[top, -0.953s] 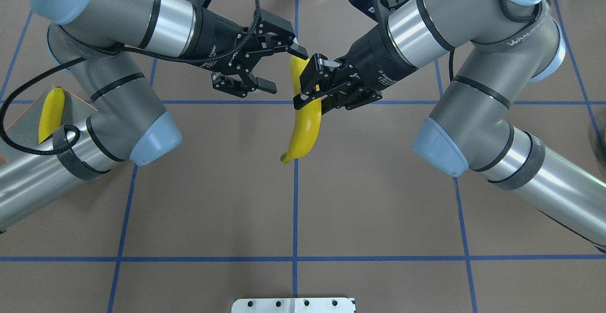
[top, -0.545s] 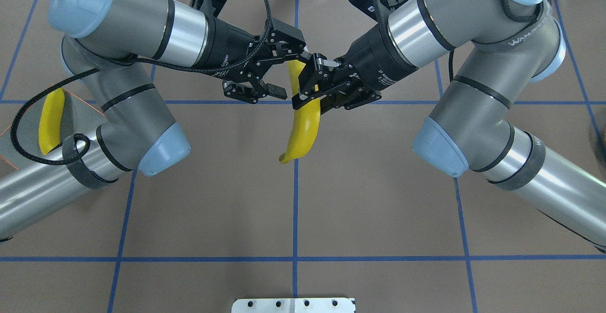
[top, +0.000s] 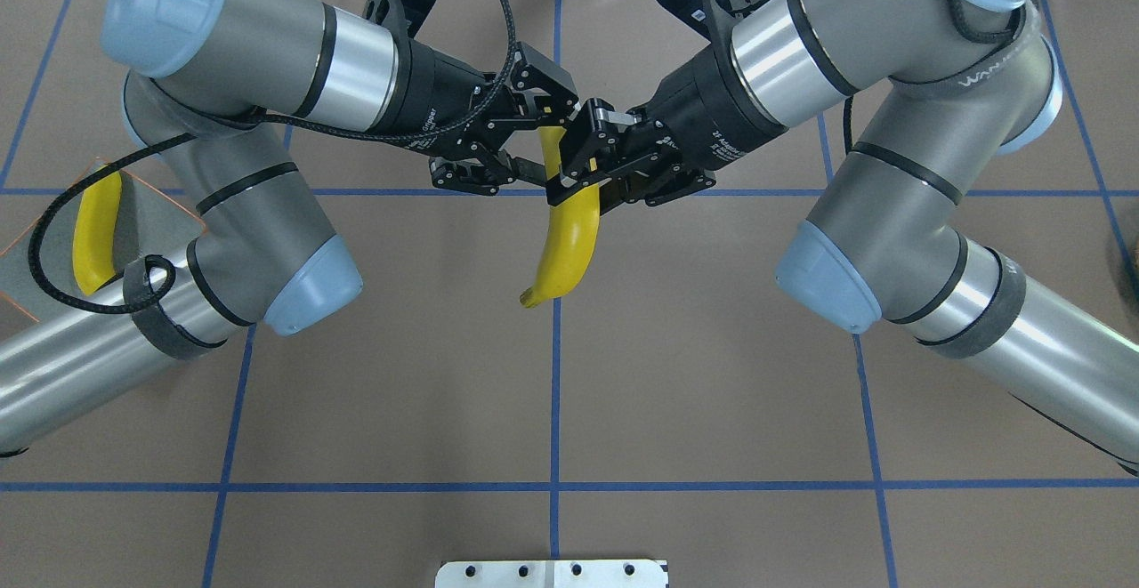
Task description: Transfer all bananas from basket to plate
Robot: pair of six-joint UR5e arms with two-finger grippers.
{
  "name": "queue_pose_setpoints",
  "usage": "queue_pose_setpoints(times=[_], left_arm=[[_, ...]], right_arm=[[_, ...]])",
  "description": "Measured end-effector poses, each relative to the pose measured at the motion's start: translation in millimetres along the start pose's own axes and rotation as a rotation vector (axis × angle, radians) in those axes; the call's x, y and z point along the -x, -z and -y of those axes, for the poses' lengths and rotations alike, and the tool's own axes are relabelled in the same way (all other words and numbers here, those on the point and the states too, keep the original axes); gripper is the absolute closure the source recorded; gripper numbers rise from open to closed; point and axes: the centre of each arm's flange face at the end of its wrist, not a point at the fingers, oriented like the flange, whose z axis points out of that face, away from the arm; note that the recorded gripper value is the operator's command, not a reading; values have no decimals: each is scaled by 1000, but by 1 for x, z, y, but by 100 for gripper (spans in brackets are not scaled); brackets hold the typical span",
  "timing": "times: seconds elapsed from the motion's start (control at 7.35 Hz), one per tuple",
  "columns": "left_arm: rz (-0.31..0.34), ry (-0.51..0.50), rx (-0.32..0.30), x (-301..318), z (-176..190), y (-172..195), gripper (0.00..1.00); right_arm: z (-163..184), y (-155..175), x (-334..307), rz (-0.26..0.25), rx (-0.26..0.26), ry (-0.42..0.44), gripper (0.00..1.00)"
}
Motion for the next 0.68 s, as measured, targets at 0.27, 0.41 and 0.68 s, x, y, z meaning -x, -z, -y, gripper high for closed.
queue_pose_setpoints(times=[0.27,0.41,0.68], left_arm=[[-1,1,1,-1,-1,0,100],[0,4,2,-1,-2,-1,100],[-2,10,9,-2,-5,-3,100]], right_arm=[[0,-1,-1,0,1,-1,40],[1,-1,-1,-1,1,-1,0],[2,-2,-2,-2,2,-3,0]])
